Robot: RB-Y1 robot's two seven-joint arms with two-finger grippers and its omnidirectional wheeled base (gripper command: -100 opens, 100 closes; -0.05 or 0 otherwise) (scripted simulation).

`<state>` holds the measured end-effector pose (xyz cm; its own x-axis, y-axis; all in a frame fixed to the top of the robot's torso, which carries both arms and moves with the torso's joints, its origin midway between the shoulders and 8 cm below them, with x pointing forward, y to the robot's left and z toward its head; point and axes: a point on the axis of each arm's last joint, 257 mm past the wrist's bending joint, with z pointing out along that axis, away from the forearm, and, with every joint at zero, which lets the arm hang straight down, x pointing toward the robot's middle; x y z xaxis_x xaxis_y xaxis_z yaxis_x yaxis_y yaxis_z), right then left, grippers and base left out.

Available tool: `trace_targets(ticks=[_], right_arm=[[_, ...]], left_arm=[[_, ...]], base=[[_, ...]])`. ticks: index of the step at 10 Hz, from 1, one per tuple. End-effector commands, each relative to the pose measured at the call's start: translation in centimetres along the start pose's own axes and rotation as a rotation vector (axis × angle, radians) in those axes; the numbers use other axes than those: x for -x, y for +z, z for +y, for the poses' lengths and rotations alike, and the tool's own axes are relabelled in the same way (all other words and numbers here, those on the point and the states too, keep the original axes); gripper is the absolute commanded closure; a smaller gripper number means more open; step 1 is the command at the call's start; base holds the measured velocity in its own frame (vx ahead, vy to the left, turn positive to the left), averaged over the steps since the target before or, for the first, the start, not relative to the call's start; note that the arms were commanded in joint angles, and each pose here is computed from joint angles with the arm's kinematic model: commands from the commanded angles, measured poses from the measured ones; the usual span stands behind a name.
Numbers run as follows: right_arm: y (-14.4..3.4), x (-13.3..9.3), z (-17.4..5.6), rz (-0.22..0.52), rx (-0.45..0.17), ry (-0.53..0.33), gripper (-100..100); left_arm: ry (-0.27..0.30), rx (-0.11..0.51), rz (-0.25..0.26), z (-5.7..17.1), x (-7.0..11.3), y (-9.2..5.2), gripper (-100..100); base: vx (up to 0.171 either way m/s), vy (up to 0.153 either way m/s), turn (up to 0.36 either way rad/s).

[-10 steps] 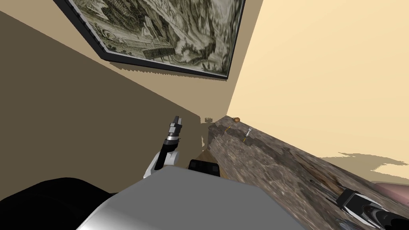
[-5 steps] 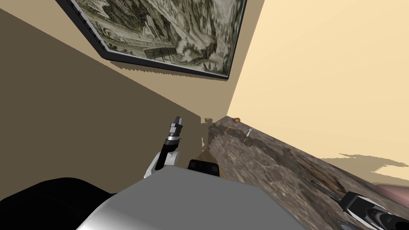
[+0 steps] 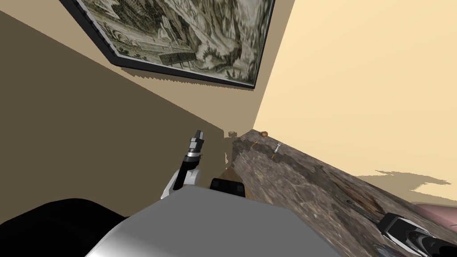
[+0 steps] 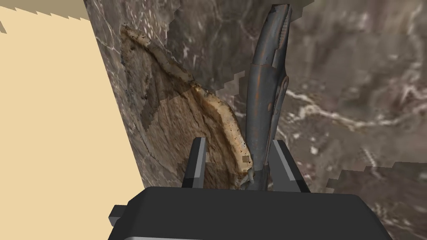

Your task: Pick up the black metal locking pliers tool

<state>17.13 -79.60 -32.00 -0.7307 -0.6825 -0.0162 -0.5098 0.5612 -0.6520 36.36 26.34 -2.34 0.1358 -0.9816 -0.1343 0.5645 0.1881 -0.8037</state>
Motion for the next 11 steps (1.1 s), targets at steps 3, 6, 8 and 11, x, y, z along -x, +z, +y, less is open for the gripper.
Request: trace_targets(ticks=[3,6,8,11], right_arm=[[-0.2,2.2,-1.9,-0.004,-0.045,-0.037,100],[-0.2,4.9,-1.7,-0.032,-0.048,-0.029,100],[-0.4,5.5,-2.3,-0.022,-0.061,-0.044,100],[-0.6,8.2,-1.5,-0.048,-0.047,-0.041,100]], left_arm=[[0.0,0.0,0.0,0.0,0.0,0.0,0],[0.0,0.0,0.0,0.0,0.0,0.0,0],[0.0,0.0,0.0,0.0,0.0,0.0,0],[0.0,0.0,0.0,0.0,0.0,0.0,0]], base=[[-0.027,-0.048,-0.071],[-0.019,-0.044,-0.052],[-0.009,-0.019,-0.022],[-0.015,-0.039,-0.053]])
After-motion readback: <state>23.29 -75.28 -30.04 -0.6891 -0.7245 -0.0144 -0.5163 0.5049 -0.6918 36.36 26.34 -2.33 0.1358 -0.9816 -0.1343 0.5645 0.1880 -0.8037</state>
